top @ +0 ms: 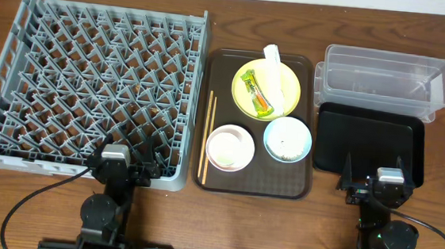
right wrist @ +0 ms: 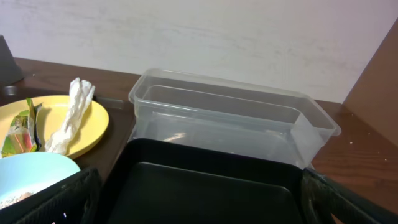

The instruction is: Sort waste into correct bins and load items into the dishwasher

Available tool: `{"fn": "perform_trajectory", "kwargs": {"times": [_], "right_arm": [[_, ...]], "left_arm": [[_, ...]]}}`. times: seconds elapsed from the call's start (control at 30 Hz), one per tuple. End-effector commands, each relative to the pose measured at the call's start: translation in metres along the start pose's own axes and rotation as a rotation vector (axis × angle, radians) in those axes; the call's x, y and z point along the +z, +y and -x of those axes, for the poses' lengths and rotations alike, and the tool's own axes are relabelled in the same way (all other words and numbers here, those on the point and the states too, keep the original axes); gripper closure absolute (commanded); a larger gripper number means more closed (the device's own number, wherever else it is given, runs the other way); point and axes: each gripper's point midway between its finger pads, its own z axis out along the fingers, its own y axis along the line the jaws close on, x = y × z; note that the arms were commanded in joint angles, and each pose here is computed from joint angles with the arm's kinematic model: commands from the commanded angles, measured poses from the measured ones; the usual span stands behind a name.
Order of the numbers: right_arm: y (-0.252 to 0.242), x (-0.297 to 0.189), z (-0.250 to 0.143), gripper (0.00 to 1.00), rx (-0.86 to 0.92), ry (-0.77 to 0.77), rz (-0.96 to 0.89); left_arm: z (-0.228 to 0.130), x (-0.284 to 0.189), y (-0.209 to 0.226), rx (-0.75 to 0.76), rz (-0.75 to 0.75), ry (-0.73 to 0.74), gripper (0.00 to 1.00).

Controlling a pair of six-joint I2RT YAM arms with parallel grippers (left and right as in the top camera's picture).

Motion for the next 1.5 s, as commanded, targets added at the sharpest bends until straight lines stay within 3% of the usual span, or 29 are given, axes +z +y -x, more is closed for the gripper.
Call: {"fn": "perform_trajectory", "kwargs": {"times": [0.0,1.47], "right_arm": [[0.0034,-0.0002,-0.0003,0.01,-0.008,-0.001,0.015],[0.004,-0.0002,0.0013,0.01,-0.008,-0.008,0.018]], "left_arm": [[-0.0168,0.0006,0.0045,0.01,0.02,0.053,0.1],[-0.0161,0.0006,0.0046,0.01,0.02,0.05,0.1]]}}
